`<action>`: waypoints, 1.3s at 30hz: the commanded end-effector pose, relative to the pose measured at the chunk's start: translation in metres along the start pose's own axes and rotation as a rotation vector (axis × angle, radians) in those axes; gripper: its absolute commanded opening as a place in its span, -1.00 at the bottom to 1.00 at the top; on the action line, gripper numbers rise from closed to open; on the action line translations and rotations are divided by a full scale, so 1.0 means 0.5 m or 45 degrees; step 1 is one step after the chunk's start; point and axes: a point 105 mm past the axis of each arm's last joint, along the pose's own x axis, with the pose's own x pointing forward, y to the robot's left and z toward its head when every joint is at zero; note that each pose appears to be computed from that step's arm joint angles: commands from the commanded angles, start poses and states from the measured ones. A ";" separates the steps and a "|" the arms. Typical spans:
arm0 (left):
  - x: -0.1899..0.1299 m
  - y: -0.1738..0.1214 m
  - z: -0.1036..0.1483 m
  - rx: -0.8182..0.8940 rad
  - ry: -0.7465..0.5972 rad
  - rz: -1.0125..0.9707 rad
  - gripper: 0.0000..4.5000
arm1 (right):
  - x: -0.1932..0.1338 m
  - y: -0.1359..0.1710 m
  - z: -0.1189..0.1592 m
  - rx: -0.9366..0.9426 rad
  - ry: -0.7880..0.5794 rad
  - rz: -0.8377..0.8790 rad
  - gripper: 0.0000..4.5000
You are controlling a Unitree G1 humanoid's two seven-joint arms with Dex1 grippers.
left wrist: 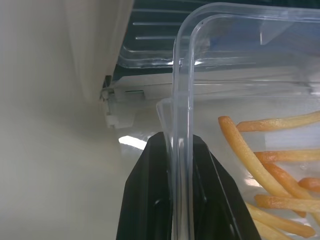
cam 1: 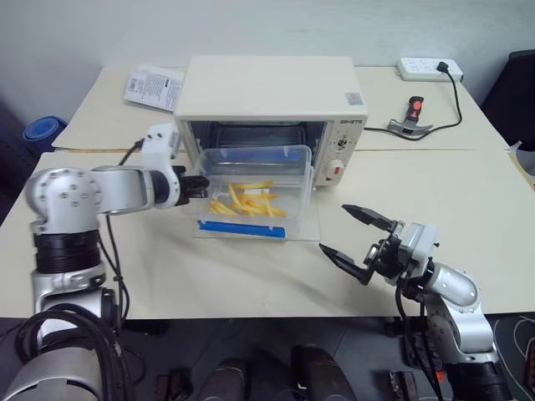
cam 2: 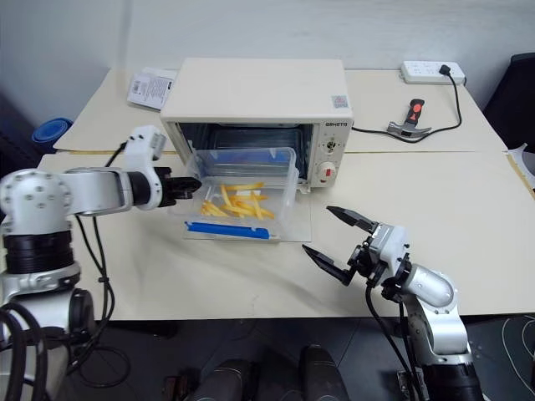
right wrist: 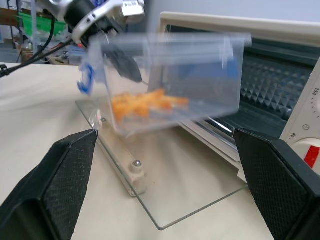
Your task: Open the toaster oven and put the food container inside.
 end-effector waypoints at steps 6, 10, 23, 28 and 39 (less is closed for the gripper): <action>0.015 -0.018 0.046 0.002 -0.126 -0.044 -0.18 | 0.004 -0.001 0.037 -0.044 -0.029 -0.041 1.00; -0.004 -0.015 0.074 -0.050 -0.244 -0.113 0.20 | 0.005 -0.006 0.050 -0.024 -0.035 -0.075 1.00; -0.170 0.034 -0.072 0.944 -0.207 -0.714 -0.71 | -0.004 0.107 -0.009 0.271 0.455 0.327 -0.01; -0.128 -0.008 -0.148 0.923 -0.204 -0.900 -1.00 | 0.046 0.125 -0.029 0.277 0.420 0.363 -0.79; -0.011 -0.045 -0.141 0.648 -0.476 -0.679 -1.00 | 0.113 -0.028 -0.062 0.011 0.426 0.095 -0.96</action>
